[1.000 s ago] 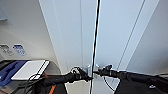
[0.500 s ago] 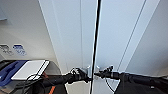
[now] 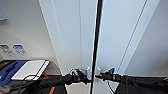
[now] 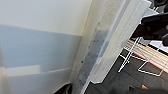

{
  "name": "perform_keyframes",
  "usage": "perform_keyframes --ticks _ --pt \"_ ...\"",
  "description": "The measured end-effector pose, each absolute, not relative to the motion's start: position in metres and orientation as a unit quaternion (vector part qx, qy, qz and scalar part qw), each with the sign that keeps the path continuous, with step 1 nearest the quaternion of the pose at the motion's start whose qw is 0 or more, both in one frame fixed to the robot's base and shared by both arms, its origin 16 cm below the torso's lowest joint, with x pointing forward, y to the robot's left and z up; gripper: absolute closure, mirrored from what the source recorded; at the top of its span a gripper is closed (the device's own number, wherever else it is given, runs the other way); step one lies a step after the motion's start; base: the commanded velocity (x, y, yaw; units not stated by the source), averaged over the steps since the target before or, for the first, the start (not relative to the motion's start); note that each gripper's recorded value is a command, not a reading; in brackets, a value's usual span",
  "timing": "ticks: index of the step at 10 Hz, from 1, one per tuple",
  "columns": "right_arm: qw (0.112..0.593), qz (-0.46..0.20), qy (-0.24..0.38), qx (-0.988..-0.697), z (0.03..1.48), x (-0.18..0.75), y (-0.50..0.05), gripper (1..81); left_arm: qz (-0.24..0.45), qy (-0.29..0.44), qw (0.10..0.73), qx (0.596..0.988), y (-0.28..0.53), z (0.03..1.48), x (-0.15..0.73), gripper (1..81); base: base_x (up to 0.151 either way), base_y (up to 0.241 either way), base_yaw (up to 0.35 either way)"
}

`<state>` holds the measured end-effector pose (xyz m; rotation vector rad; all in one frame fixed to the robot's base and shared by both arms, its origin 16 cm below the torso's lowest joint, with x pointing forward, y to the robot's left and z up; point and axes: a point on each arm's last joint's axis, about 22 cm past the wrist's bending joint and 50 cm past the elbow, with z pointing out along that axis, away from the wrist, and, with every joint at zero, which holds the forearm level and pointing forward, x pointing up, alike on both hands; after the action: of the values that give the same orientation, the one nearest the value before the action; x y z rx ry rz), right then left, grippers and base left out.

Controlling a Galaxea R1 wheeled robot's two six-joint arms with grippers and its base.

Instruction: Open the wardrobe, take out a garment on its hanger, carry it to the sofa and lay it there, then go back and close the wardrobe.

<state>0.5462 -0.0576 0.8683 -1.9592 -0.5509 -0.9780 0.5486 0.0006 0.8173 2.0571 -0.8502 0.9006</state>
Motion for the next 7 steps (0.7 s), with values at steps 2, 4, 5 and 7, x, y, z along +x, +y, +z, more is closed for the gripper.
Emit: perform_keyframes --ticks 2,4,5,7 --pt "0.431 -0.393 -0.218 -0.783 0.868 0.542 -0.06 1.0 0.348 -0.33 0.368 0.797 0.002 0.818 0.542 1.0 0.0 0.0 0.0" --pt "0.435 -0.392 -0.215 -0.782 0.868 0.532 -0.063 1.0 0.352 -0.325 0.372 0.795 0.004 0.817 0.539 1.0 0.0 0.0 0.0" --pt "0.437 -0.392 -0.213 -0.781 0.867 0.528 -0.065 1.0 0.355 -0.322 0.376 0.793 0.003 0.817 0.538 1.0 0.0 0.0 0.0" --pt "0.44 -0.398 -0.208 -0.778 0.866 0.523 -0.067 1.0 0.356 -0.323 0.376 0.792 0.003 0.817 0.537 1.0 0.0 0.0 0.0"
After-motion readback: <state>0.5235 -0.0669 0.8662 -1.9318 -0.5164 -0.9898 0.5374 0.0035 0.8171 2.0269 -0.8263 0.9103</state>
